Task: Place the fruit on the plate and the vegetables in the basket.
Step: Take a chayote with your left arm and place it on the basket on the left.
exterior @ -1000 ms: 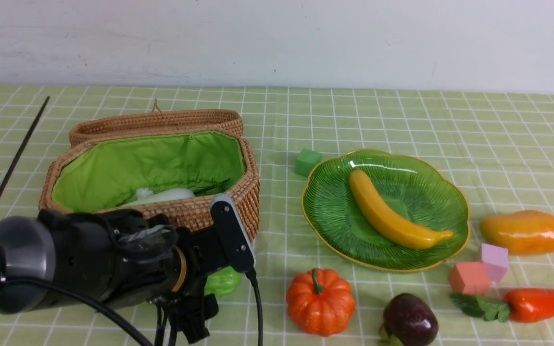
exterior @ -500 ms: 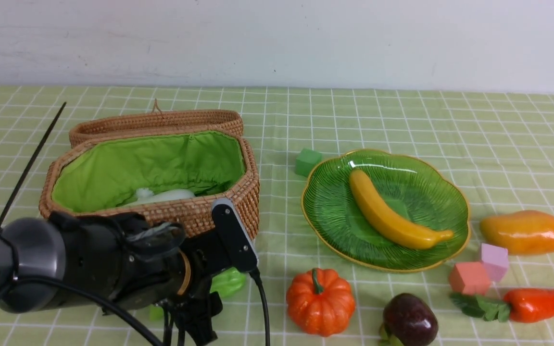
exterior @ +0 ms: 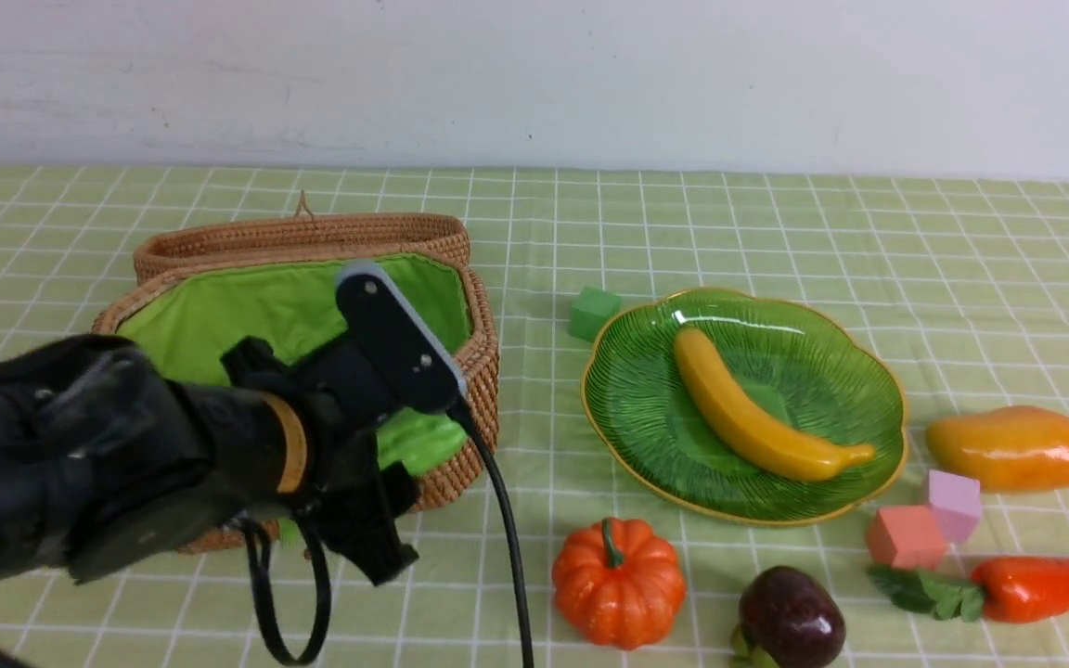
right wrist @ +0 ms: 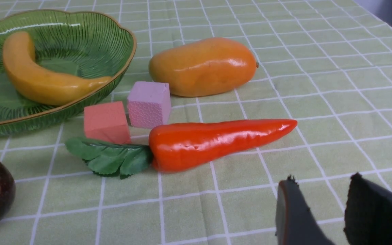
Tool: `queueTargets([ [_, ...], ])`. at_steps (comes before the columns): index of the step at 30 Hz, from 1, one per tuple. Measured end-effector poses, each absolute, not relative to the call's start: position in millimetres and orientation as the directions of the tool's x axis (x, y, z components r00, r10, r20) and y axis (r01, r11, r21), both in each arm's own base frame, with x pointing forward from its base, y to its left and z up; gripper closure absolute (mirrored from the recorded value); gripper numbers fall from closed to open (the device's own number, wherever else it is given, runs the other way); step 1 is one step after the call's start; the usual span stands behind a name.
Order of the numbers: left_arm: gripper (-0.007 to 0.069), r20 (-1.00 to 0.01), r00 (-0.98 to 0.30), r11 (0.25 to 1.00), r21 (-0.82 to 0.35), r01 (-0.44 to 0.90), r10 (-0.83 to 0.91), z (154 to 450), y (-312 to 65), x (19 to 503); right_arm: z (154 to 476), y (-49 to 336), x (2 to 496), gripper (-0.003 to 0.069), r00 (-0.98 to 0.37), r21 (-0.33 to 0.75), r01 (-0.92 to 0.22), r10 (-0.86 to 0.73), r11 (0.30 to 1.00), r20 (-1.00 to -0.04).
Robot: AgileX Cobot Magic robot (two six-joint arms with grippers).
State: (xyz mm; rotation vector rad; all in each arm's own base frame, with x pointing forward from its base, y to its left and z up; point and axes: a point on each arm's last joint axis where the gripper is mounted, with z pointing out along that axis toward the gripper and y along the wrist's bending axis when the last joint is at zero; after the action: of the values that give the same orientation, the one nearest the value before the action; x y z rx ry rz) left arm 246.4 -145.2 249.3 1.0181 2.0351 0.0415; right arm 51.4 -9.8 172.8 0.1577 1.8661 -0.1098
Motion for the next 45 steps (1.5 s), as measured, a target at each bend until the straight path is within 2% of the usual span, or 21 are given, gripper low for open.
queueTargets([
  [5, 0.0190, -0.813, -0.168, 0.718, 0.371, 0.588, 0.557, 305, -137, 228, 173, -10, 51, 0.0417, -0.291, 0.005, 0.165, 0.053, 0.986, -0.955],
  [9, 0.0190, -0.868, -0.072, 0.750, 0.379, 0.542, 0.491, 339, -132, 228, 173, -10, 51, 0.0417, -0.291, 0.005, 0.165, 0.053, 0.986, -0.955],
  [13, 0.0190, -0.887, -0.084, 0.800, 0.365, 0.475, 0.455, 353, -121, 247, 173, -10, 51, 0.0417, -0.291, 0.005, 0.165, 0.053, 0.986, -0.955],
  [16, 0.0190, -0.890, -0.209, 0.868, 0.303, 0.393, 0.406, 348, -105, 278, 173, -10, 51, 0.0417, -0.291, 0.005, 0.165, 0.053, 0.986, -0.955],
  [19, 0.0190, -0.856, -0.381, 0.919, 0.235, 0.317, 0.350, 330, -92, 306, 173, -10, 51, 0.0417, -0.291, 0.005, 0.165, 0.053, 0.986, -0.955],
  [21, 0.0190, -0.802, -0.500, 0.937, 0.205, 0.282, 0.326, 312, -89, 322, 173, -10, 51, 0.0417, -0.291, 0.005, 0.165, 0.053, 0.986, -0.955],
  [25, 0.0190, -0.718, -0.628, 0.952, 0.176, 0.251, 0.299, 282, -93, 342, 173, -10, 51, 0.0417, -0.291, 0.005, 0.165, 0.053, 0.986, -0.955],
  [34, 0.0189, -0.720, -0.671, 0.982, 0.084, 0.168, 0.176, 273, -95, 350, 173, -10, 51, 0.0417, -0.291, 0.005, 0.165, 0.053, 0.986, -0.955],
  [41, 0.0097, -0.689, -0.701, 0.980, 0.069, 0.188, 0.183, 277, -111, 337, 173, -10, 51, 0.0417, -0.291, 0.005, 0.165, 0.053, 0.986, -0.955],
  [45, 0.0073, -0.657, -0.724, 0.975, 0.085, 0.205, 0.210, 278, -119, 329, 173, -10, 51, 0.0417, -0.291, 0.005, 0.165, 0.053, 0.986, -0.955],
])
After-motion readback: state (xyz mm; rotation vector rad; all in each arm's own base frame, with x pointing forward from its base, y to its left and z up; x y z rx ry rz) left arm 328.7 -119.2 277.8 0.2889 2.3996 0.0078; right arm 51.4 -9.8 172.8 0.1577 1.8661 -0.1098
